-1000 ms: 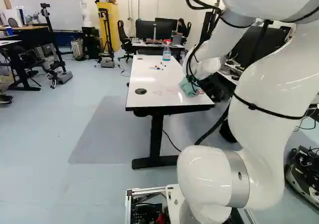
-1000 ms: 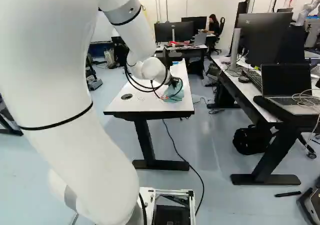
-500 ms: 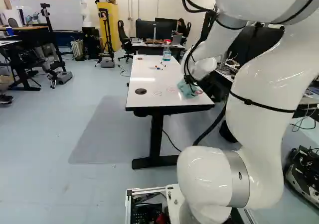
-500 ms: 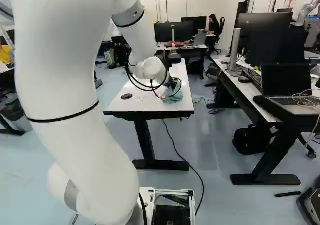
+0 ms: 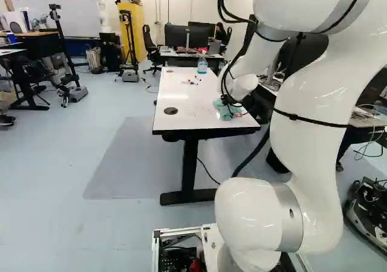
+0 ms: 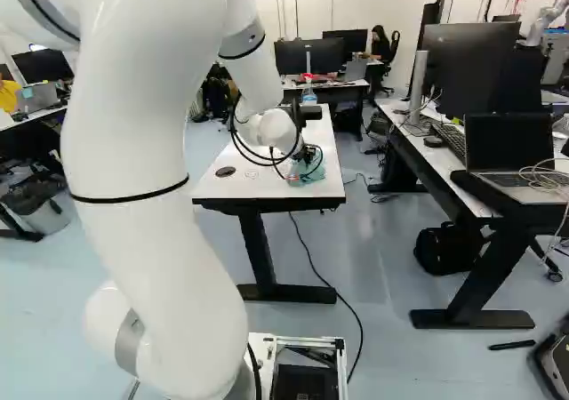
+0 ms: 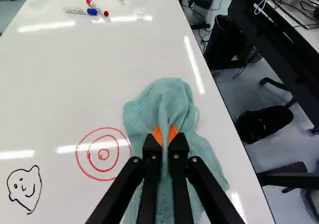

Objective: Clean the table with the green towel

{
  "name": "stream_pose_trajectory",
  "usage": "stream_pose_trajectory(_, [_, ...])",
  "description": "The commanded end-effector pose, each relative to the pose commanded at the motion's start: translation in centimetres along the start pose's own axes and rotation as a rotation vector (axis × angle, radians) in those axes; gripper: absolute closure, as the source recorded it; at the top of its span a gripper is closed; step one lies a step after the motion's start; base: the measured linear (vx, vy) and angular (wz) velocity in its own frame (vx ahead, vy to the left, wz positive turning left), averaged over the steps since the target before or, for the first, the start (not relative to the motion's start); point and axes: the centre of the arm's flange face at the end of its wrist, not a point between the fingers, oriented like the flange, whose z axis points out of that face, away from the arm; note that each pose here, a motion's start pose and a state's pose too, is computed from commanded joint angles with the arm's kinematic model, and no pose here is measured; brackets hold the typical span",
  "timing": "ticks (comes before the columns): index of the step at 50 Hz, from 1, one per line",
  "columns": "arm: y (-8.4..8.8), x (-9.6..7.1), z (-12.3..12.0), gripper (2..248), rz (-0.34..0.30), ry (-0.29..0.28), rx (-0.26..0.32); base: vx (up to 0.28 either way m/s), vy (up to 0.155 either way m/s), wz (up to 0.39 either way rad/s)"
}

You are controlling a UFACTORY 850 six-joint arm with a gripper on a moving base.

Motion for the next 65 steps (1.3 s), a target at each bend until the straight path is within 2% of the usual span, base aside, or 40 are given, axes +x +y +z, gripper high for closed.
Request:
stream_pose_trajectory(16, [0.00,-0.04,0.00,220,0.000,-0.005,0.000,0.000,0.000,0.000])
stream_pose_trajectory(46, [0.00,-0.46,-0.01,220,0.000,-0.051,0.000,0.000,0.000,0.000])
stream_pose_trajectory(65, [0.00,-0.46,-0.01,220,0.000,-0.052,0.000,0.000,0.000,0.000])
